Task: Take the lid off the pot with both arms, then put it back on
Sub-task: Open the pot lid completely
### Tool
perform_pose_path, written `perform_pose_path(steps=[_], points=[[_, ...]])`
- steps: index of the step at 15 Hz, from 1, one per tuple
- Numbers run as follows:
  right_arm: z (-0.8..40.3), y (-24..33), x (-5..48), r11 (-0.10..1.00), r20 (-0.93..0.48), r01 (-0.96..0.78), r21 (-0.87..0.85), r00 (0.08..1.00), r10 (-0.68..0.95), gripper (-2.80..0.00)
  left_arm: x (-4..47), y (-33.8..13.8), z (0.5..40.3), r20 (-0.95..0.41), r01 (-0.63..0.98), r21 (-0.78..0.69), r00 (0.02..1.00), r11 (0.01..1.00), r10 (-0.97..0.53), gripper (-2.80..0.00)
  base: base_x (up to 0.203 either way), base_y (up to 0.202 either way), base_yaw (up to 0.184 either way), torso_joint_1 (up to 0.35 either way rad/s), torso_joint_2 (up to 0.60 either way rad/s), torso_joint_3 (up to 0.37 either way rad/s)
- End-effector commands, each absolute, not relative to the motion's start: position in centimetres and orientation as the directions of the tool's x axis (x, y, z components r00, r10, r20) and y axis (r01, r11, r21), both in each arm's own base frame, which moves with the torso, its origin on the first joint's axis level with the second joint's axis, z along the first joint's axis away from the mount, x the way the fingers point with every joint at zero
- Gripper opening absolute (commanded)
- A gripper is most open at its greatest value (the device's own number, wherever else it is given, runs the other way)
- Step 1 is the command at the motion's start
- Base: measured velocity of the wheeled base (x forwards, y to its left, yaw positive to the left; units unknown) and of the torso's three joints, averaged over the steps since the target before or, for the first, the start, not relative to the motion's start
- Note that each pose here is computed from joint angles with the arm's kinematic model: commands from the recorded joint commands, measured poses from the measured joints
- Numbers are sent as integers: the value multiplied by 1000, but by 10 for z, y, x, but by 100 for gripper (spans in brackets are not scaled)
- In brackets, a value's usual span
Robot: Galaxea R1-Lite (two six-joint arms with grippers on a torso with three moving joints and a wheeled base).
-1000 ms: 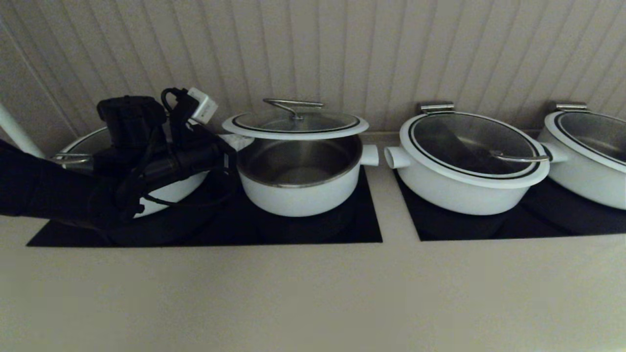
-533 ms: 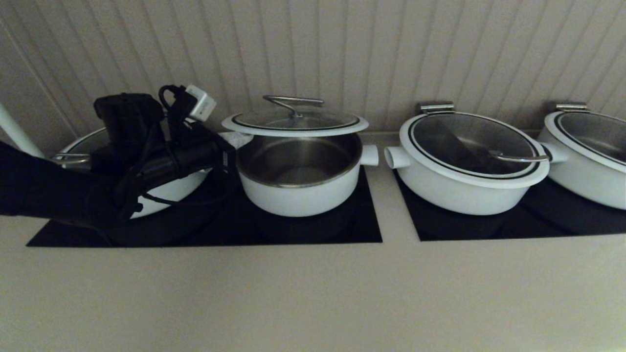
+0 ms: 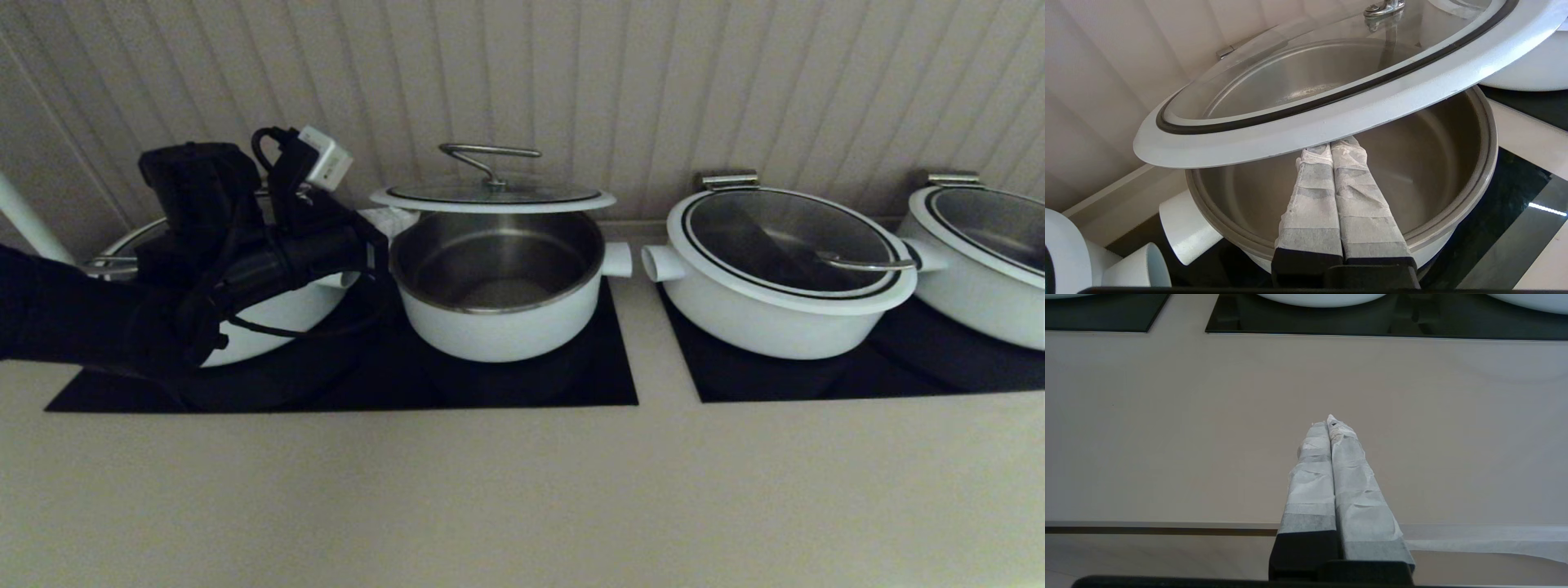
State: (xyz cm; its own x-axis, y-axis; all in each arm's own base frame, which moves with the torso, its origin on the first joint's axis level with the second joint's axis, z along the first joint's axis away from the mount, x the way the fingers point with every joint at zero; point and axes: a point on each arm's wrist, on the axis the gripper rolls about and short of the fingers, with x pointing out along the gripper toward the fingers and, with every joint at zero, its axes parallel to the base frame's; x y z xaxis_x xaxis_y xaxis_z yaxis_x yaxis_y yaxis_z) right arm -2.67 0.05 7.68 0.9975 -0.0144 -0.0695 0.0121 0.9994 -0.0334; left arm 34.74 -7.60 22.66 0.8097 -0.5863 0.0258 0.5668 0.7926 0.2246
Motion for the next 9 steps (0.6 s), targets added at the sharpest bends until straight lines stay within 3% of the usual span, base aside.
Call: perform_pose_path(steps=[1,9], points=[[77,1,-27,999,-69,11,-35,998,-14,-280,345,-76,231,40,565,233,808,792,-588,-280,0,0,0,0,0,0],[77,1,-27,999,-69,11,-35,998,-14,-280,345,-76,247,90,553,252,803,794,-589,-280,0,0,0,0,0,0]])
